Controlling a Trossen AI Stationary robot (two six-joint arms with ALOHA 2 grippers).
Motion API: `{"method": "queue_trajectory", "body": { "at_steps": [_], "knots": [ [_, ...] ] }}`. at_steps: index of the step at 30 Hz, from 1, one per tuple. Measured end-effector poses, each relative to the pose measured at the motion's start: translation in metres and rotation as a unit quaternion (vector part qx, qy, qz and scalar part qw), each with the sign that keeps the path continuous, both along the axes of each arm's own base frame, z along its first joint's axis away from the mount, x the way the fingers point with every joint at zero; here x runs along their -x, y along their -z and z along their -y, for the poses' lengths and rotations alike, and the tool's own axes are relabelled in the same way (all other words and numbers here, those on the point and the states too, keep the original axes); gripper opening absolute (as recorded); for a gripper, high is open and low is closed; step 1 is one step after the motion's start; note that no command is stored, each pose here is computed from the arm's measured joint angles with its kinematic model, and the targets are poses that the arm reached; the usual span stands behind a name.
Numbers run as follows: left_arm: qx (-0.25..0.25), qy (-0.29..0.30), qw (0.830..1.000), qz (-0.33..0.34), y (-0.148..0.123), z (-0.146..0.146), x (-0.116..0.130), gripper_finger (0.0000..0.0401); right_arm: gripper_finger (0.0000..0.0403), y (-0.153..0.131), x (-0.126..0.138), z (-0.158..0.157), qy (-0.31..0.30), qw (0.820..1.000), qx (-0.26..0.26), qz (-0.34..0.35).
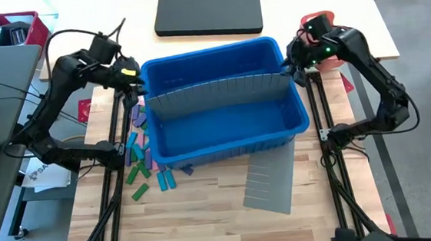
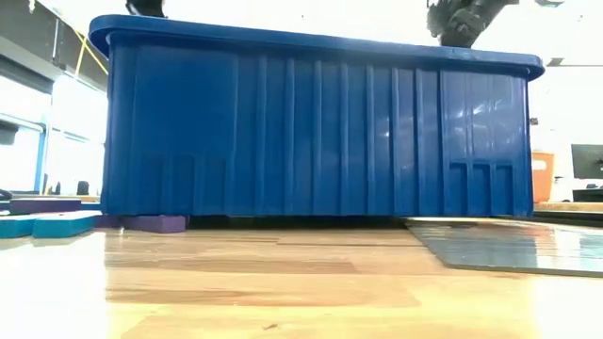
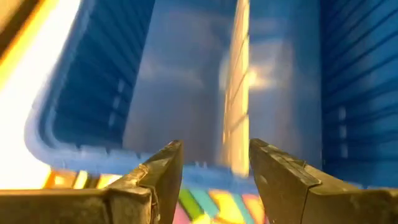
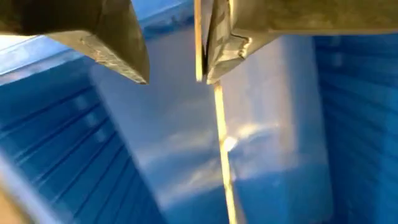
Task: Sort blocks
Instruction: Insert the bin divider into the blue bin
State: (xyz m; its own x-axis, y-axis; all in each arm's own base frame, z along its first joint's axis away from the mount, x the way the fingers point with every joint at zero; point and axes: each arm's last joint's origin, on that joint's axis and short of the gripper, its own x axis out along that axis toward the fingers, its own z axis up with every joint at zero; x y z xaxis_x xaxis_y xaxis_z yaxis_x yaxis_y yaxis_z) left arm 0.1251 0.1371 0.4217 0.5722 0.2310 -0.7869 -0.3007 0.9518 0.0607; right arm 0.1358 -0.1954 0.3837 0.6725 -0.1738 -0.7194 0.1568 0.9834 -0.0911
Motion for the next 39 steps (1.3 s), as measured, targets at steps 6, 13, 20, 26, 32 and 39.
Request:
{"method": "queue_trajectory", "body": {
  "at_steps": [6, 13, 20, 26, 32, 39],
  "knots": [
    [-0.003, 0.022, 0.997, 0.075, 0.005, -0.014, -0.021, 0.0170, 0.0157, -0.018, -0.005, -0.001, -0.040, 0.993, 0.016, 0.114],
    [0.022, 0.039, 0.996, 0.072, 0.037, -0.027, -0.053, 0.0141, 0.0067, -0.012, -0.028, 0.007, -0.050, 0.985, -0.051, 0.155],
    [0.086, 0.043, 0.995, 0.021, 0.078, -0.025, -0.070, 0.0121, 0.0013, 0.020, -0.052, 0.011, -0.079, 0.988, -0.103, 0.078],
    [0.107, 0.049, 0.993, -0.013, 0.100, -0.020, -0.073, 0.0115, 0.0007, 0.039, -0.065, 0.022, -0.046, 0.996, -0.078, 0.002],
    [0.114, 0.042, 0.992, -0.015, 0.100, -0.019, -0.073, 0.0115, 0.0004, 0.036, -0.064, 0.020, -0.046, 0.997, -0.062, 0.005],
    [0.105, 0.036, 0.994, 0.019, 0.079, -0.018, -0.076, 0.0114, 0.0004, 0.014, -0.055, 0.009, -0.047, 0.998, -0.021, 0.044]
  ]
}}
